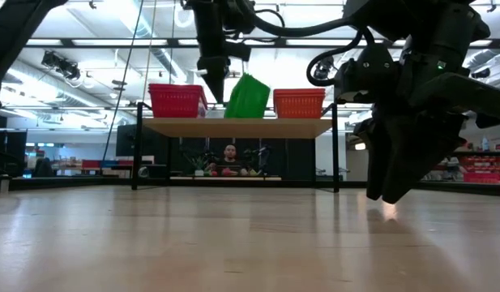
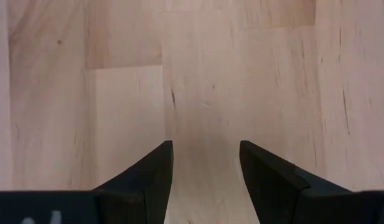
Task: Stack baskets on shelf by color
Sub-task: Adjust the stacked green baskets on the shelf
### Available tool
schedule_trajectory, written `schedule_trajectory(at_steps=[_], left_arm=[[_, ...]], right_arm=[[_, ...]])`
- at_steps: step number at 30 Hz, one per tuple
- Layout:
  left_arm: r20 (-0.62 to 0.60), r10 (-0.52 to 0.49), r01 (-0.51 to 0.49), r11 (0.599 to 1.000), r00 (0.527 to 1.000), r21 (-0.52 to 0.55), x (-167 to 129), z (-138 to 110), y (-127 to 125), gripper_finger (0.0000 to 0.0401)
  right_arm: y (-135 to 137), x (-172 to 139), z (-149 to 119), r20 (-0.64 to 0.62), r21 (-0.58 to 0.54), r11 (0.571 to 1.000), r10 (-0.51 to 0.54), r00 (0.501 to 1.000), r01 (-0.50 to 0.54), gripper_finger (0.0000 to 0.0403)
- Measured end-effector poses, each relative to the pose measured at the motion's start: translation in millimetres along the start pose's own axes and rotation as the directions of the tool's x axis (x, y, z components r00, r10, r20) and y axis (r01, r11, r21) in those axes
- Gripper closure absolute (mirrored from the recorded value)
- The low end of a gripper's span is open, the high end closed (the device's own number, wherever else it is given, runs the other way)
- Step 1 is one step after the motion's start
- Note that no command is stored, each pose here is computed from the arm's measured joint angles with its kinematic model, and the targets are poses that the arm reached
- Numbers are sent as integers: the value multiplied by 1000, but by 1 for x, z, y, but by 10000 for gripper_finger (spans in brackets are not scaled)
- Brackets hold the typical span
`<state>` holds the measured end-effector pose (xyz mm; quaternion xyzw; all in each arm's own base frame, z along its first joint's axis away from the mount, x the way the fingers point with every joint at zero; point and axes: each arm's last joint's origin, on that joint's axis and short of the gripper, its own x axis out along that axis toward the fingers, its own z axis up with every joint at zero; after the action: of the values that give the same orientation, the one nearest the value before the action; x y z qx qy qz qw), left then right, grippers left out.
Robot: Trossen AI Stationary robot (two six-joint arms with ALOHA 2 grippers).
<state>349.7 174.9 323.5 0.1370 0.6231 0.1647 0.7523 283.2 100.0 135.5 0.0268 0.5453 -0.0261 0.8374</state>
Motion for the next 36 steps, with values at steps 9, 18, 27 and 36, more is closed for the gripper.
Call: schedule_trajectory(at_steps=[9,18,27,36], left_arm=[[42,28,-28,1000,999,-9,-24,-7,2,280],[155,-26,50,987,988,-153,-29,-6,10,278],[252,-99,159,960,963,-229,-29,1,9,251],[252,-105,167,957,962,-239,-9,2,3,211]], right_arm=[[0,0,0,-2,-2,1000,-1,1000,1,211],[0,0,0,-3,16,1000,0,1000,0,211],[0,0,-1,-9,17,1000,-2,1000,2,211],[0,0,-1,-9,17,1000,-3,1000,3,211]])
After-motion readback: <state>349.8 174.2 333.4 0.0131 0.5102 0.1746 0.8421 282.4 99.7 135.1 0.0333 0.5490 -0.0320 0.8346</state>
